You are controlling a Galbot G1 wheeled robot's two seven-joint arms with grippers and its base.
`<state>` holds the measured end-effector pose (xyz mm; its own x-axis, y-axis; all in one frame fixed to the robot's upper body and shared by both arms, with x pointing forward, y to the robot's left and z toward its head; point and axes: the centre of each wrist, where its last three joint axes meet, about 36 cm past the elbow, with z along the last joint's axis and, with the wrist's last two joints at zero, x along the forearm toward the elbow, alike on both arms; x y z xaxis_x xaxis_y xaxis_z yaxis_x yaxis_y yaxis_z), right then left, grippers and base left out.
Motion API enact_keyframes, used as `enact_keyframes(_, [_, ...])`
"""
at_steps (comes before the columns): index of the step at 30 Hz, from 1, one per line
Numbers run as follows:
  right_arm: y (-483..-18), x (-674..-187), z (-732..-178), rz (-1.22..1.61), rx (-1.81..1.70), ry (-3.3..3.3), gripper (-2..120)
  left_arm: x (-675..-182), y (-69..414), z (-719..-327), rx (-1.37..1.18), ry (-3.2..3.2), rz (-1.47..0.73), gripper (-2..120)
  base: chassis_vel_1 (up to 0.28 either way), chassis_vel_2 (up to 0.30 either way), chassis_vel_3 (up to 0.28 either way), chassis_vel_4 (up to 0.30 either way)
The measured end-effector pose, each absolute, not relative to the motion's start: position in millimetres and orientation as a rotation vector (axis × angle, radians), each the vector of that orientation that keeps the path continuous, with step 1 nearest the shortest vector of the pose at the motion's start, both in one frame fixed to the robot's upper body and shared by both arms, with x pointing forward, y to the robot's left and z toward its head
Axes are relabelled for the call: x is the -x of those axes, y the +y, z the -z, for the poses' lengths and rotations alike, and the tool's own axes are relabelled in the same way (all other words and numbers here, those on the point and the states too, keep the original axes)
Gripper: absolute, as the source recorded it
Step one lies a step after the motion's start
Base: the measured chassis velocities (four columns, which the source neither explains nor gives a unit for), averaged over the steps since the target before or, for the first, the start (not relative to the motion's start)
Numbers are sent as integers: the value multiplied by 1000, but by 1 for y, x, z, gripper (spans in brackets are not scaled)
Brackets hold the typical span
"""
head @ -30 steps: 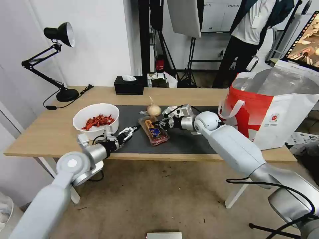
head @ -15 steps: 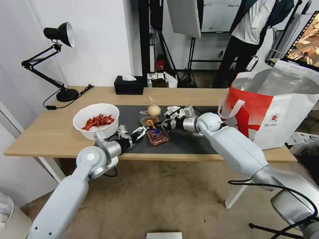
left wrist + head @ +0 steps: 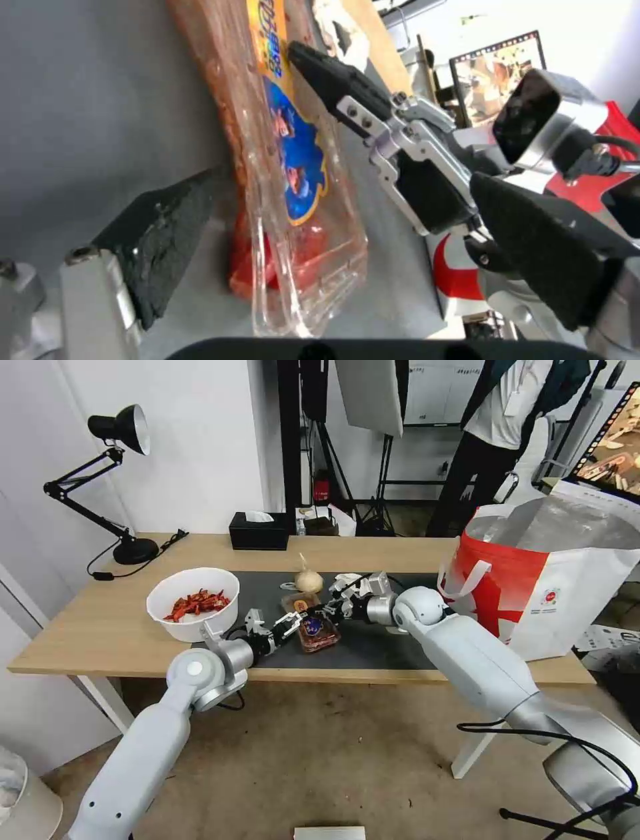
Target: Pick up the trash from the table and place it into the takeout bag.
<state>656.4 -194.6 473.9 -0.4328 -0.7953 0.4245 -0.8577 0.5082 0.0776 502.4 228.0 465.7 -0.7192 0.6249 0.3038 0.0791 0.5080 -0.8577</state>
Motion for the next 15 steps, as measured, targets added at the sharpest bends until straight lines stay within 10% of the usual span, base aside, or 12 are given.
enact_keyframes(15, [-199, -655, -471, -184, -1354, -2355, 0, -509, 214, -460, 543, -2142, -1184, 60, 0, 0, 0, 0])
